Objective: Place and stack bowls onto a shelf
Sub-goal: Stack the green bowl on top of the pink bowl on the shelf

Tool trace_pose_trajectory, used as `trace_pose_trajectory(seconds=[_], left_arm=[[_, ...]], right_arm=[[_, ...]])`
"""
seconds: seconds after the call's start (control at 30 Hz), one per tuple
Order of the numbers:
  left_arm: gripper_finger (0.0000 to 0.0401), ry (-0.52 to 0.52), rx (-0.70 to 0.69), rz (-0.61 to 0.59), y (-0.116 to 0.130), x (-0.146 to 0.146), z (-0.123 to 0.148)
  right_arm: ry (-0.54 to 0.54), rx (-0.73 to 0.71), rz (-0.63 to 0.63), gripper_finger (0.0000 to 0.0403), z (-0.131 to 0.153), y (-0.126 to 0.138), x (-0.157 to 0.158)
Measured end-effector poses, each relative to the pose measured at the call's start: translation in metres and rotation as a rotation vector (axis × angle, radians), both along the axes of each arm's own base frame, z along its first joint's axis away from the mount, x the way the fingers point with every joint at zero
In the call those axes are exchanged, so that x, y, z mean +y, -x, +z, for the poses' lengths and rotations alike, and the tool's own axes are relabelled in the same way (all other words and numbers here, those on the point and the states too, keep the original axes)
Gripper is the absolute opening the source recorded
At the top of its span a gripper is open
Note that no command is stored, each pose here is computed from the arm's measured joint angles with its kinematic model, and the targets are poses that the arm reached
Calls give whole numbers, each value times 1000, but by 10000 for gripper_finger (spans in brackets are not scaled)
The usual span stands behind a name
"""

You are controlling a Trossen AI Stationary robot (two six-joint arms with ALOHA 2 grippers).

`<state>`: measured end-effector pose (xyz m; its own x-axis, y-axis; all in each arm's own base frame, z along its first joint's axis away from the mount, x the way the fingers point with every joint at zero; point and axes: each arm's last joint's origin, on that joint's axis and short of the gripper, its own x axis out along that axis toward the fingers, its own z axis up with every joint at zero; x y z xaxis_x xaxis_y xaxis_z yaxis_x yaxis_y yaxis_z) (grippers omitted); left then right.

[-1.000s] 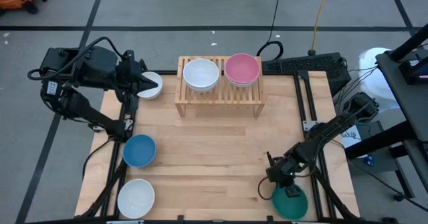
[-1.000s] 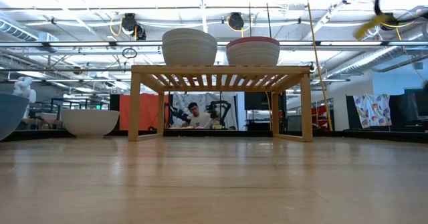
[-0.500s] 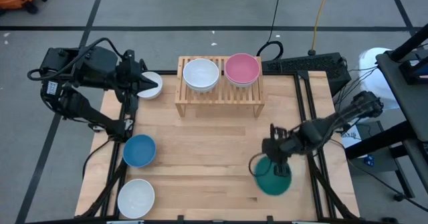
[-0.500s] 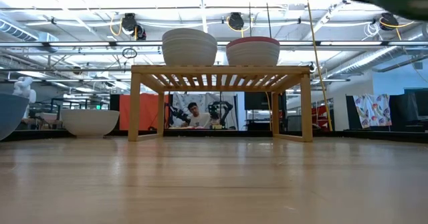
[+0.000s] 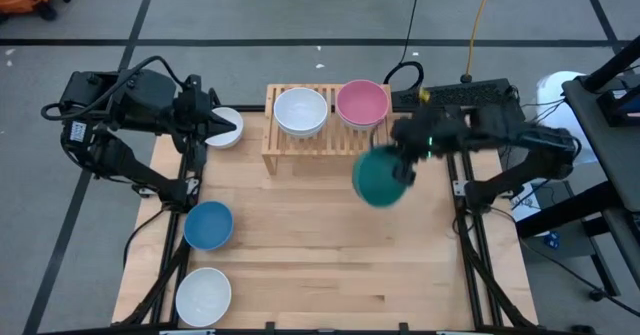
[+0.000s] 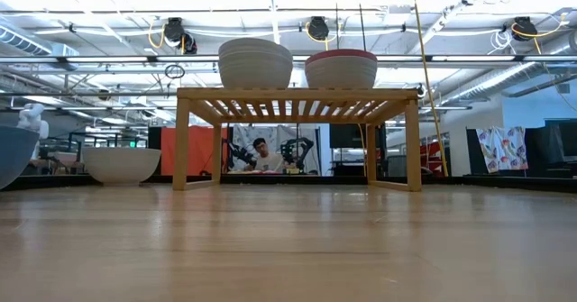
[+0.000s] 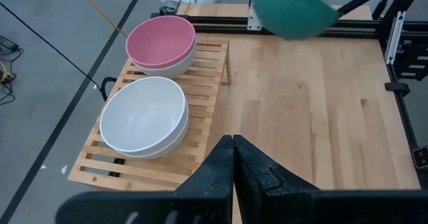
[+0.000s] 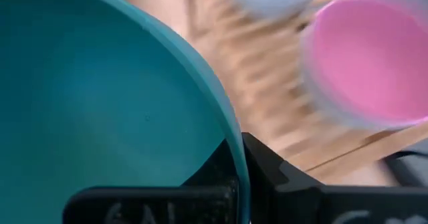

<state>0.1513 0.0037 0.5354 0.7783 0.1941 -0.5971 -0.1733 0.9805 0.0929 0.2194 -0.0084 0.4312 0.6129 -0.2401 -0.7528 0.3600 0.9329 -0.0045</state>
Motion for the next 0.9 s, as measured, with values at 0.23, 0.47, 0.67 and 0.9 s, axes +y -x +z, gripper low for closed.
trace_pose_trajectory(seconds=[0.23, 0.47, 0.67, 0.9], left_arm=[[3, 11, -2, 9, 0, 0, 0], [3, 16, -4, 13, 0, 0, 0], [3, 32, -8, 26, 0, 0, 0], [3, 52, -13, 41, 0, 0, 0]], right_arm=[[115, -78, 23, 0, 38, -8, -46], [178, -202, 98, 0, 64, -31, -84], [184, -239, 175, 0, 67, -52, -106], [187, -168, 84, 0, 56, -50, -142]])
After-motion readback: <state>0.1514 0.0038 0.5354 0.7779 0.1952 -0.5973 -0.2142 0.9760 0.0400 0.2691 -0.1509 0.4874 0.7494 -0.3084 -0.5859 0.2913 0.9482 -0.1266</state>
